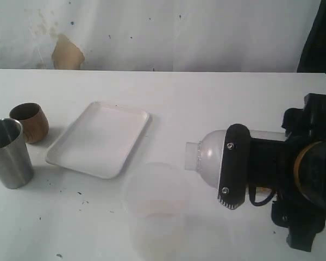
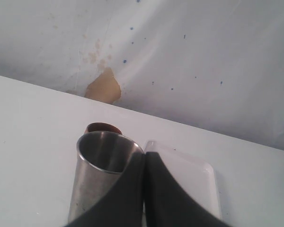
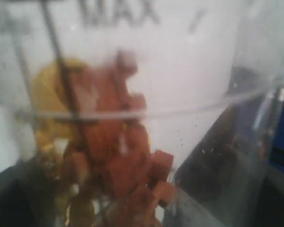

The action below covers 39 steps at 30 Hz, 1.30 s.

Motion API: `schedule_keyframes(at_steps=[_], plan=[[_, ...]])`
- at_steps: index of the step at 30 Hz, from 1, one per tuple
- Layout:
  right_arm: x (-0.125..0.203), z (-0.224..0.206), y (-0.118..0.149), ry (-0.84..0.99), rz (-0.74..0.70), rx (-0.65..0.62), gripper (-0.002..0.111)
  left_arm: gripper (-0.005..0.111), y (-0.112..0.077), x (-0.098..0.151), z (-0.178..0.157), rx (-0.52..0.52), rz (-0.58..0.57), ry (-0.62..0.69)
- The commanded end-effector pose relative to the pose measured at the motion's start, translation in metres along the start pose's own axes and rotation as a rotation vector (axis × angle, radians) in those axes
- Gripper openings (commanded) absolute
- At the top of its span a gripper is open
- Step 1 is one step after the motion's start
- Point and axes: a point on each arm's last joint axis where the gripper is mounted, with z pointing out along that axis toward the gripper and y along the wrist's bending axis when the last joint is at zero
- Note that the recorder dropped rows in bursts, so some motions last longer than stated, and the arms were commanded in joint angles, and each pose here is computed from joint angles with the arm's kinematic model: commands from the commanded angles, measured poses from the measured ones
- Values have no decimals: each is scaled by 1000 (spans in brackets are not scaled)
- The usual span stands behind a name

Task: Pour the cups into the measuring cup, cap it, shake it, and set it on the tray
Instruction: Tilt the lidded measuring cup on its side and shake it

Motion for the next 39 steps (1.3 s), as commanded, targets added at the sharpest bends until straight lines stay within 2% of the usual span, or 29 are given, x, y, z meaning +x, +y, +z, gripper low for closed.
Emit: schedule_keyframes(at_steps=[1, 14, 18, 39], plan=[[-2, -5, -3, 8, -40, 78, 0, 0, 0, 0, 0, 4, -6, -11], [-12, -18, -3, -64, -154, 203, 0, 0, 0, 0, 0, 4, -6, -11], [-15, -21, -1, -78, -208, 213, 0, 0, 0, 0, 0, 4, -6, -11], [-17, -28, 1, -112, -255, 242, 0, 0, 0, 0, 0, 4, -6, -11]])
